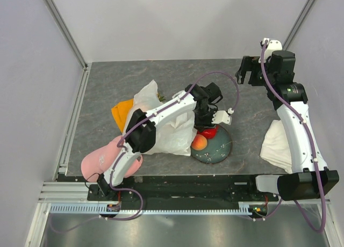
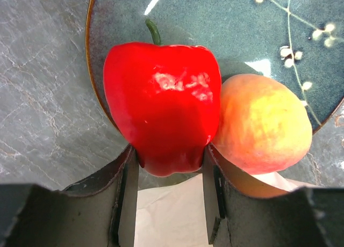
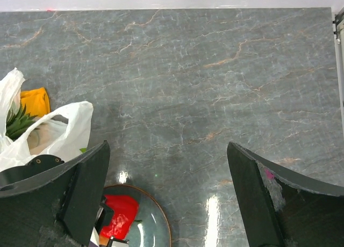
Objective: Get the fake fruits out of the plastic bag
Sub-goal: Place the fake fruit on the plate.
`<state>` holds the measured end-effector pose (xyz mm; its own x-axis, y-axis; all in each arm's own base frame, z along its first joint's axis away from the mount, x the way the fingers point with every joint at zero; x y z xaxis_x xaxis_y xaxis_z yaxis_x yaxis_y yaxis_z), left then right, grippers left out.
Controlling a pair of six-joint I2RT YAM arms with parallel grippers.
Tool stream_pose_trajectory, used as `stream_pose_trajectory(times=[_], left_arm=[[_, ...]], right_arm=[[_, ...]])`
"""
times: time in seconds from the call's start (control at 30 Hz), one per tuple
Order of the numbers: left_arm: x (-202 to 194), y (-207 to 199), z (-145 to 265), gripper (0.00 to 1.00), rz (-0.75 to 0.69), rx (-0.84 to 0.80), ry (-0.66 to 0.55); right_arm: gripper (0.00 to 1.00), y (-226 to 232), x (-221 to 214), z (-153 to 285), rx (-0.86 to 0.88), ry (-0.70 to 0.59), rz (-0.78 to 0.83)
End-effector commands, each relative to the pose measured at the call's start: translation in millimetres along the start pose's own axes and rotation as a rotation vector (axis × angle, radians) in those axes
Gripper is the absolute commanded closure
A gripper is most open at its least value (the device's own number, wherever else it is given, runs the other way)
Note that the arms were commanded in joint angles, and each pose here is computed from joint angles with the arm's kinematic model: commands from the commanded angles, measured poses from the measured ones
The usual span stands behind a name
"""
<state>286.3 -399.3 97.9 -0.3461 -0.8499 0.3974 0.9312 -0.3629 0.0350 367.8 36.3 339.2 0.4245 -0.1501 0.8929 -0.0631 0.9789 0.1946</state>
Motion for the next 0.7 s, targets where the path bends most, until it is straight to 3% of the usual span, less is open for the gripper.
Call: stream_pose_trajectory(times=[0.0, 0.13, 0.2, 0.3, 0.33, 0.5, 0.67], left_arm=[[6, -6, 11, 0.87, 0.043, 0.008, 0.002], [13, -1, 18, 0.58, 0.053, 0.047, -0.012], [20, 1, 24, 0.37, 0.059, 0.066, -0.031], [39, -2, 42, 0.21, 0.056, 0.101, -0.074], [46, -2, 49, 0.11, 0.067, 0.118, -0.091], [80, -11, 110, 0.1, 0.091, 0.2, -0.223], [114, -24, 204, 0.07, 0.158, 0.338, -0.431]], right_arm=[[0.02, 2, 4, 0, 0.021, -0.021, -0.024], [0.02, 4, 6, 1, 0.034, -0.023, -0.03], [0.02, 5, 9, 1, 0.038, -0.027, -0.029], [0.02, 8, 17, 3, 0.049, -0.039, -0.026], [0.02, 9, 19, 4, 0.053, -0.043, -0.025], [0.03, 12, 25, -1, 0.064, -0.044, -0.028], [0.04, 14, 18, -20, 0.084, 0.001, -0.065]])
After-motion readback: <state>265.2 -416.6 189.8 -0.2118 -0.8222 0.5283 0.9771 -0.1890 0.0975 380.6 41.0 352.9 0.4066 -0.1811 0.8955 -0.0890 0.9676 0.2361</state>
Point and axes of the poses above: each gripper's point midway between its finger pads, its own z axis back along the fingers, its own y axis along the line the jaws close on, x = y × z, the point moved 2 cm from there along z, back along the fingers, and after that the axes turned 4 degrees about -z, right-handed, at the moved point
